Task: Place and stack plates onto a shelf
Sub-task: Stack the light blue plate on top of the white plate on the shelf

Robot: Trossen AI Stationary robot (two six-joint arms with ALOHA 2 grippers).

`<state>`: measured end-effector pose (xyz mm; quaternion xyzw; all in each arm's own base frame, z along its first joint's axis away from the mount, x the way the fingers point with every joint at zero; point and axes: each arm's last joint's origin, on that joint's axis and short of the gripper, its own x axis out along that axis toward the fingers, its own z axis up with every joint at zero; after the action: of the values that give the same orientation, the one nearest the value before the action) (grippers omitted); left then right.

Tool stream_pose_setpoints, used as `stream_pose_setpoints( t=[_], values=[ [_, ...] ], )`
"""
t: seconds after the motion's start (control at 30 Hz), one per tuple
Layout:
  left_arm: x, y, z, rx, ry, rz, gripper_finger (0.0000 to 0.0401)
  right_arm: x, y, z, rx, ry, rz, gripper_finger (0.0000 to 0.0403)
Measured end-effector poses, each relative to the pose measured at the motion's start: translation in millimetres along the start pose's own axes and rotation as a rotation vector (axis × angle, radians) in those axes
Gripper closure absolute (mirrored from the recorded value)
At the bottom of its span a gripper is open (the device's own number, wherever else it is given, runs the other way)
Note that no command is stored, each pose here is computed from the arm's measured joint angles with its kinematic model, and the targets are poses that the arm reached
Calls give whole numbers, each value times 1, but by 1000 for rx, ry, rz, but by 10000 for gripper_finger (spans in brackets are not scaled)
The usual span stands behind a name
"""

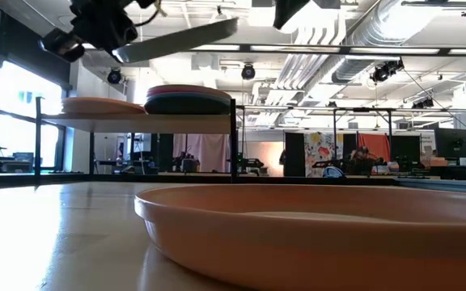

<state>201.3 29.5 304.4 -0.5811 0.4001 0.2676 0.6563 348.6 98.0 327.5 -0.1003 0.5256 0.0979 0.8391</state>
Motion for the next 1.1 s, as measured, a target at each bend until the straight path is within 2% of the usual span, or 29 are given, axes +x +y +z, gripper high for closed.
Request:
stream_pose_setpoints(
  t=[0.1,0.47,0.6,0.83,0.93,1.1],
  values=[
    [-12,8,-1,-25,-18,5,398,-12,0,6,-1,-41,0,265],
    [-63,31,-4,-149,-138,-113,399,-50,-3,23,-41,-176,-11,265],
    [-87,37,-3,-228,-264,-150,399,-52,-3,25,-61,-190,-14,265],
    [-128,47,-2,-410,-597,-214,399,-52,-3,25,-64,-188,-18,265],
    [-137,55,-5,-508,-670,-170,399,-52,-3,24,-58,-185,-17,265],
    [-137,75,-15,-650,-661,17,399,-52,-3,23,-54,-174,-16,265]
  ],
)
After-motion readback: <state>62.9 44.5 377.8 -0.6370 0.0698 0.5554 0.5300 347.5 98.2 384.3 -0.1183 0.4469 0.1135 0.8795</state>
